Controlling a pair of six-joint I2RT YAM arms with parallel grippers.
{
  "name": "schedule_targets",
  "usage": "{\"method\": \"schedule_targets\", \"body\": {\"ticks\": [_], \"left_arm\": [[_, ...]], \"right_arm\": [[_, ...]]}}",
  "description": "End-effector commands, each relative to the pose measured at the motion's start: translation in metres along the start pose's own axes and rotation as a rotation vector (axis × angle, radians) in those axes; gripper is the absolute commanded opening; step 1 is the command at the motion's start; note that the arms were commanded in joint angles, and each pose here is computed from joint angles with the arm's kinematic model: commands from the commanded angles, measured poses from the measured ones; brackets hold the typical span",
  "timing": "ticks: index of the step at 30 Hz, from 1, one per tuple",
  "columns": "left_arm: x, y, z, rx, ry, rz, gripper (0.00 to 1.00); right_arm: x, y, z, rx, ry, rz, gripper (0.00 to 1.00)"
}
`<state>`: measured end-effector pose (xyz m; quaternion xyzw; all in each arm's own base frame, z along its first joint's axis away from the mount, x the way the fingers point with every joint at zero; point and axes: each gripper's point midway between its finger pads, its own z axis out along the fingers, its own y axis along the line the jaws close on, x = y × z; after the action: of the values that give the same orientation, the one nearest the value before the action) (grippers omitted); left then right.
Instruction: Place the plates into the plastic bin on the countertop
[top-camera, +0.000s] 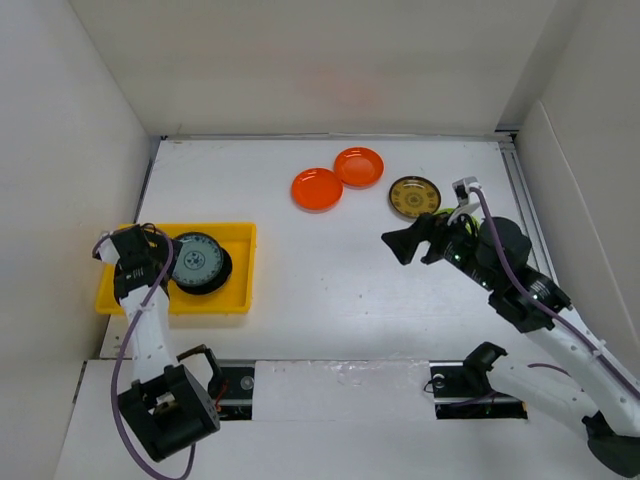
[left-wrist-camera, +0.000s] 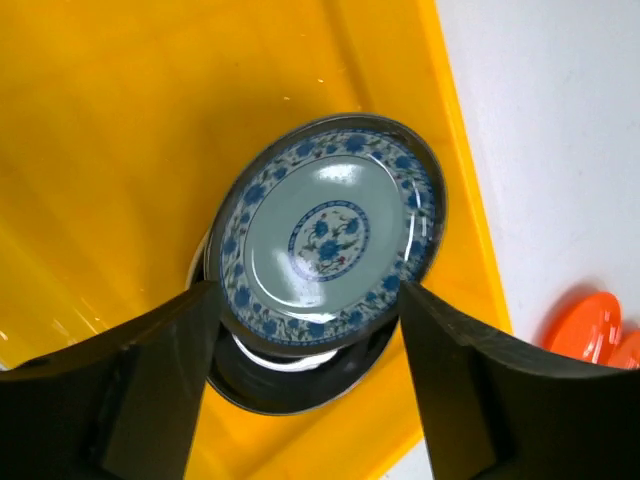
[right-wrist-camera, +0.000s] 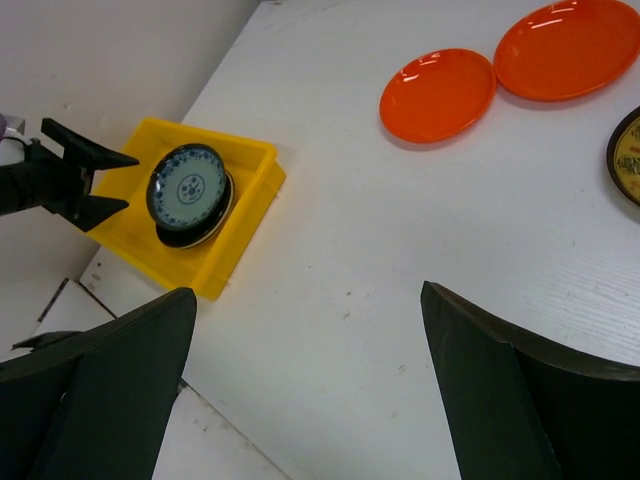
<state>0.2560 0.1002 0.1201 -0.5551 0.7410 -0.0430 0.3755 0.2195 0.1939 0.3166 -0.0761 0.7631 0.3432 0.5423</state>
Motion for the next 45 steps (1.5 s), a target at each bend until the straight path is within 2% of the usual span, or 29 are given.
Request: {"method": "schedule_targets", "body": {"ticks": [1,2,4,7,8,9,11,12,13,15,17,18,21,22,24,25,26,29,31,34,40,45], "left_arm": [[-0.004,-0.019,-0.01,0.105,-0.014,0.015,0.73],[-0.002,-0.02,-0.011,0.118,-0.002,0.034,0.75],[0.003,-0.032,-0.018,0.185,0.034,0.069,0.88],[0.003,-0.05,-0.04,0.292,0.044,0.13,1.0],[0.002,-0.053,-0.046,0.311,0.044,0.144,1.0],[0.0,-0.055,-0.049,0.315,0.039,0.158,1.0],[-0.001,-0.062,-0.056,0.353,0.047,0.193,1.0],[0.001,-0.064,-0.06,0.367,0.059,0.206,1.0],[0.006,-0.068,-0.062,0.398,0.083,0.223,1.0],[0.001,-0.079,-0.074,0.468,0.052,0.269,1.0],[0.009,-0.09,-0.083,0.557,0.085,0.311,1.0],[0.011,-0.092,-0.085,0.575,0.097,0.324,1.0],[0.02,-0.099,-0.085,0.643,0.135,0.348,1.0],[0.024,-0.097,-0.083,0.645,0.152,0.347,1.0],[0.024,-0.099,-0.085,0.662,0.152,0.351,1.0],[0.023,-0.1,-0.088,0.67,0.143,0.354,1.0],[0.022,-0.101,-0.091,0.677,0.133,0.357,1.0],[0.021,-0.096,-0.085,0.647,0.12,0.35,1.0],[0.023,-0.094,-0.082,0.635,0.135,0.346,1.0],[0.024,-0.093,-0.08,0.627,0.145,0.343,1.0],[0.022,-0.094,-0.079,0.624,0.136,0.335,1.0],[0.023,-0.093,-0.074,0.613,0.151,0.331,1.0]], "right_arm": [[-0.007,0.003,0.017,-0.028,-0.04,-0.01,1.0],[0.004,-0.002,0.03,-0.01,-0.005,0.0,1.0],[0.011,-0.007,0.049,0.001,0.012,0.033,1.0],[0.058,-0.037,0.108,0.069,0.142,0.131,1.0],[0.05,-0.036,0.111,0.051,0.113,0.133,1.0],[0.075,-0.048,0.131,0.089,0.174,0.173,1.0],[0.075,-0.06,0.156,0.109,0.158,0.21,1.0],[0.095,-0.071,0.173,0.14,0.208,0.225,1.0],[0.1,-0.074,0.182,0.148,0.216,0.237,1.0],[0.095,-0.08,0.203,0.152,0.199,0.25,0.99],[0.117,-0.095,0.222,0.186,0.245,0.299,0.97],[0.107,-0.096,0.233,0.171,0.218,0.311,0.97],[0.125,-0.115,0.26,0.213,0.224,0.37,0.96],[0.113,-0.115,0.264,0.199,0.195,0.387,0.96],[0.131,-0.125,0.279,0.229,0.224,0.44,0.94],[0.122,-0.129,0.29,0.228,0.203,0.451,0.92],[0.137,-0.136,0.297,0.249,0.225,0.475,0.91],[0.134,-0.151,0.315,0.291,0.189,0.521,0.85],[0.151,-0.165,0.323,0.326,0.225,0.572,0.79],[0.154,-0.183,0.332,0.352,0.222,0.614,0.7],[0.153,-0.194,0.342,0.371,0.239,0.636,0.46],[0.155,-0.194,0.352,0.354,0.271,0.671,0.35]]}}
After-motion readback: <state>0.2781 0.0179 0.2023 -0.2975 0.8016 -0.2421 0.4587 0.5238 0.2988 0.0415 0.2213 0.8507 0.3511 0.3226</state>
